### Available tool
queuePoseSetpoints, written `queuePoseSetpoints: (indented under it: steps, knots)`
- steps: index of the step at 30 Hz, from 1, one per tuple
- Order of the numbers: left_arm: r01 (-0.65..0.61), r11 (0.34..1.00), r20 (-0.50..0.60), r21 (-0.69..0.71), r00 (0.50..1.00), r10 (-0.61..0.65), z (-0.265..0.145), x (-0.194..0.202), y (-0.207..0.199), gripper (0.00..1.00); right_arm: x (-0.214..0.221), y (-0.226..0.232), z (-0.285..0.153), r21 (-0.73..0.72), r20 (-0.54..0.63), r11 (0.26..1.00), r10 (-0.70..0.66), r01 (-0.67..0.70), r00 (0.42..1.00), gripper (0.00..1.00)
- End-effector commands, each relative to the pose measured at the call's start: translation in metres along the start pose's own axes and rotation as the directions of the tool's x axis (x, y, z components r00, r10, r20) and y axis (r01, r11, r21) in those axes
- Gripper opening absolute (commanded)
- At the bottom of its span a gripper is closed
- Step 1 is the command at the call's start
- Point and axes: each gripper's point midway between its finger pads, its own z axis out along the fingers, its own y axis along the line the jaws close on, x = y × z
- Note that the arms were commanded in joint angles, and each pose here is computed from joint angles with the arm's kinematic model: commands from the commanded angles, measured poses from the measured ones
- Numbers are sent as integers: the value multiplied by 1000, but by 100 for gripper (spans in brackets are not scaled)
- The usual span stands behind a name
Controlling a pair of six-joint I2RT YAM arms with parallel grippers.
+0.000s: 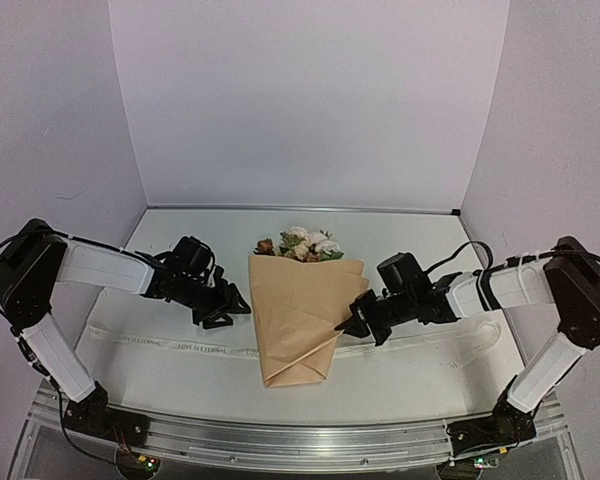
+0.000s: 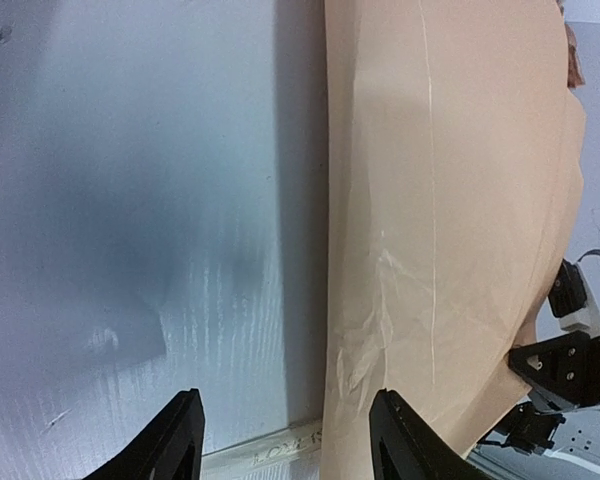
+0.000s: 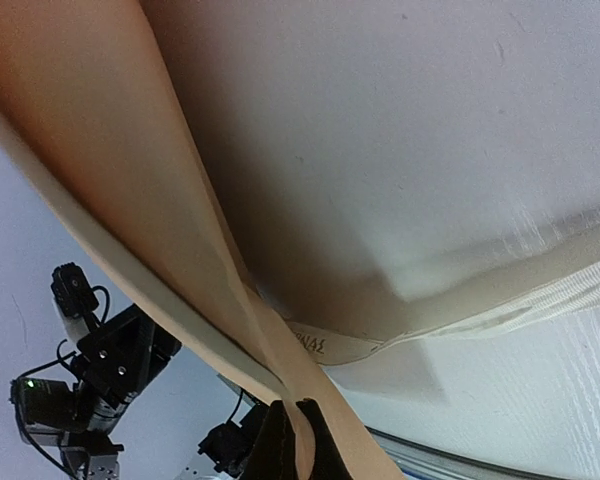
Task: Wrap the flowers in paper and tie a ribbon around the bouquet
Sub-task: Place the folded bouquet on the ribbon.
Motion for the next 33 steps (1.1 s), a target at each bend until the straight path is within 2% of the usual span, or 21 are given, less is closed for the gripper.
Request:
queuePoseSetpoints:
  steps: [1,8,13,17,22,25,28,33]
  knots:
    - [9,999,68,37,998,-12,-15,-9,-10,59,9,0,-6,-48,77,995,-80,84,994,0]
    - [53,998,128,40,990,-58,-27,-13,-8,59,12,-14,-5,-34,176,985,-158,166,972,0]
    - [115,993,195,5,974,-114,-40,-16,5,61,9,-26,0,-7,204,980,-194,200,960,0]
    - [288,953,326,-89,913,-246,-62,-20,45,67,7,-38,3,27,199,975,-222,222,954,17]
    - [515,818,531,-254,782,-327,-108,-15,106,71,5,-53,-9,118,198,938,-345,327,918,46]
    - [633,704,619,-321,703,-350,-136,-5,134,73,2,-63,-25,207,195,890,-445,407,874,54]
    - [712,613,662,-342,645,-381,-152,6,153,74,-5,-79,-51,340,189,809,-559,480,807,63]
    - [800,499,712,-334,561,-423,-169,16,182,74,-25,-84,-103,505,230,658,-726,559,648,78]
